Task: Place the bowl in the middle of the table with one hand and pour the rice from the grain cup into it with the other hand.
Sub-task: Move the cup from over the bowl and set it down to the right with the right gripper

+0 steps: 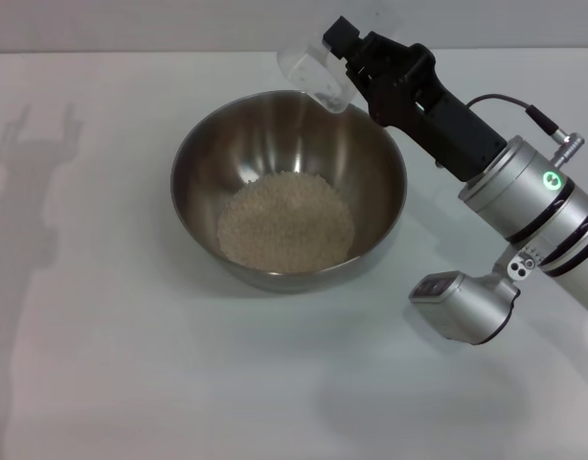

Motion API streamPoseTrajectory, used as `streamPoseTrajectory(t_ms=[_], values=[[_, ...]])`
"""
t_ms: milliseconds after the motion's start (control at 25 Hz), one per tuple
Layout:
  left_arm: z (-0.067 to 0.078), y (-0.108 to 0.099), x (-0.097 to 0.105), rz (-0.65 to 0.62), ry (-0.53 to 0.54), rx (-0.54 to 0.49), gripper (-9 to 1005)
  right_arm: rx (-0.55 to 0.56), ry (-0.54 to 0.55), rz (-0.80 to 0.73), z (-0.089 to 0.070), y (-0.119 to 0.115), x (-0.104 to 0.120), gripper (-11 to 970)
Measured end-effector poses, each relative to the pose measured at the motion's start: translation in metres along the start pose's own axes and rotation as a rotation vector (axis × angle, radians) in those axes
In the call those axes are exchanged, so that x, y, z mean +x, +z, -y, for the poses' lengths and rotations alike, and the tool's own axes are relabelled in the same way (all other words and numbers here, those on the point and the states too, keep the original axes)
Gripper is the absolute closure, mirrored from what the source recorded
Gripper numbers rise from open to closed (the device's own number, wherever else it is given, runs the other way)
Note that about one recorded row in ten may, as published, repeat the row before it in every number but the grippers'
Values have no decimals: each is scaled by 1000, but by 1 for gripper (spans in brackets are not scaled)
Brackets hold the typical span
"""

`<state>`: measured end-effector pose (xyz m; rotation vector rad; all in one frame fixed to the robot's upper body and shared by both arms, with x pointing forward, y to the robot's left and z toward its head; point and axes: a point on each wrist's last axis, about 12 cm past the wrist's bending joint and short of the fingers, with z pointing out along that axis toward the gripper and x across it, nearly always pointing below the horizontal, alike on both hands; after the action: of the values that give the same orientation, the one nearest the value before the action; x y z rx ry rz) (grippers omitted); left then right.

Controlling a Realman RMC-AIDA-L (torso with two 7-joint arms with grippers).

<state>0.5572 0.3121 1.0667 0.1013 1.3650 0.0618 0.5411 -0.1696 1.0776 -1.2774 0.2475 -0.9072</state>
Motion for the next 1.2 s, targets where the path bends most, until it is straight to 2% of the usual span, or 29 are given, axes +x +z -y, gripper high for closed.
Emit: streamPoseTrajectory(t_ms=[680, 1200], values=[[-1, 1, -1, 3, 5, 1, 405, -24, 29, 8, -3, 1, -8, 928], [0, 2, -1, 5, 5, 2, 405, -7, 92, -80, 0, 4, -5, 919]])
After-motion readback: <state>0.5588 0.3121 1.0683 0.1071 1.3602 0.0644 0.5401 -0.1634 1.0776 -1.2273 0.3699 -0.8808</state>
